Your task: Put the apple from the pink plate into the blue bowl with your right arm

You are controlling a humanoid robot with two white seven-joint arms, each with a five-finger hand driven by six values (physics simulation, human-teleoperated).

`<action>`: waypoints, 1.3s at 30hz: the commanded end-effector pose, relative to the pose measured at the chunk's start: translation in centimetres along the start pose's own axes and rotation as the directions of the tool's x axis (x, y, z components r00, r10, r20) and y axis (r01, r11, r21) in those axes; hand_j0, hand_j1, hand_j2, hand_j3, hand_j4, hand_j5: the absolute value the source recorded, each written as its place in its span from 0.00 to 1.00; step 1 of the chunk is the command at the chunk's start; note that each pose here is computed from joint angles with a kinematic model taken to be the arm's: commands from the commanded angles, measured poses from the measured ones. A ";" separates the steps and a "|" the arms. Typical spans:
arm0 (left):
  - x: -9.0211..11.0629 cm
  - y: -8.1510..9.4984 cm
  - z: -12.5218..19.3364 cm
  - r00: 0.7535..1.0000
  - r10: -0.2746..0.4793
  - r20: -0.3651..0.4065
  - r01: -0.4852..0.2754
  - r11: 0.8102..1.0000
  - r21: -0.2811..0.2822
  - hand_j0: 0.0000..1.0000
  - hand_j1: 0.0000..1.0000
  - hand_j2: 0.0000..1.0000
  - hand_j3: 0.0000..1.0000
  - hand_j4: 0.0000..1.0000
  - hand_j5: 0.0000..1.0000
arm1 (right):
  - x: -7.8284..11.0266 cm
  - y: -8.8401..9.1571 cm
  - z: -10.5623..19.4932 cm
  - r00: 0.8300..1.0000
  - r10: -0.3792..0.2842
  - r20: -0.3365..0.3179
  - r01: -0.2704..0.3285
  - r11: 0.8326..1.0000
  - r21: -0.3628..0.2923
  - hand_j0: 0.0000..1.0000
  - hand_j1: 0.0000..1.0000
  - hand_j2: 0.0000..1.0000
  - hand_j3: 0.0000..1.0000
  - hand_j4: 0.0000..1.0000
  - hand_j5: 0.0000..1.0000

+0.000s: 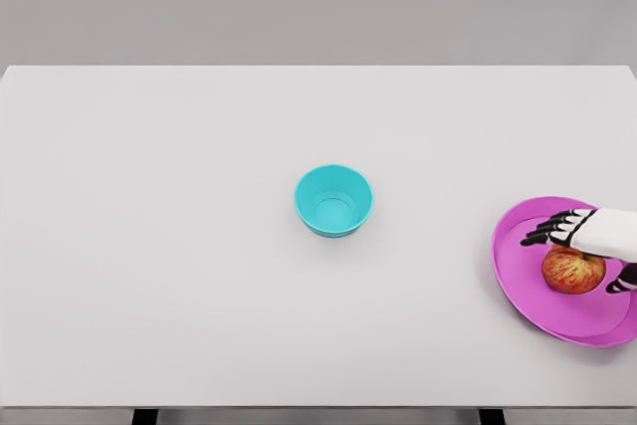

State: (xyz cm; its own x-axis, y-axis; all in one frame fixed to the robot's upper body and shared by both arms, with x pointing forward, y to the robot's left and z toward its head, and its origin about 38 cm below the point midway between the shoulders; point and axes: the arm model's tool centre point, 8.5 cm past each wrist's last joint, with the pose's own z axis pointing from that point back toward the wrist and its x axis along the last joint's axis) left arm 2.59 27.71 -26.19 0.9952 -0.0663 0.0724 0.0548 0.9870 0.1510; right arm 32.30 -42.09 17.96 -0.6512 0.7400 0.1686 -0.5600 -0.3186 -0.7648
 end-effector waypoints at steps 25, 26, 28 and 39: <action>0.0 0.0 0.0 1.000 0.000 0.000 0.000 1.000 0.000 1.00 1.00 1.00 1.00 1.00 1.00 | 0.6 0.3 -0.6 1.000 -0.006 0.024 0.006 1.000 0.002 0.50 0.50 0.50 0.50 0.50 0.50; 0.0 0.0 0.0 1.000 -0.002 0.000 0.002 1.000 0.000 1.00 1.00 1.00 1.00 1.00 1.00 | 0.6 0.2 -0.6 1.000 -0.004 0.024 0.004 1.000 0.000 0.50 0.50 0.50 0.50 0.50 0.50; 0.0 0.0 0.0 1.000 0.000 0.000 0.000 1.000 0.000 1.00 1.00 1.00 1.00 1.00 1.00 | 0.5 -0.2 -0.4 1.000 0.001 0.018 -0.001 1.000 -0.009 0.51 0.51 0.51 0.51 0.51 0.51; 0.0 0.0 0.0 1.000 0.000 0.000 0.000 1.000 0.000 1.00 1.00 1.00 1.00 1.00 1.00 | 0.2 -3.4 -0.1 0.999 0.046 0.008 -0.045 0.995 -0.086 0.51 0.51 0.51 0.51 0.51 0.51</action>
State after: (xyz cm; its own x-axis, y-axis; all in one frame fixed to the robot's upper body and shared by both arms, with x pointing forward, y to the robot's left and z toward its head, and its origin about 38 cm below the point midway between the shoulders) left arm 2.59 27.71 -26.19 0.9952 -0.0663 0.0723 0.0548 0.9870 0.1510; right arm 34.24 -40.97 20.82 -0.6811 0.7214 0.1252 -0.4779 -0.3085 -0.8225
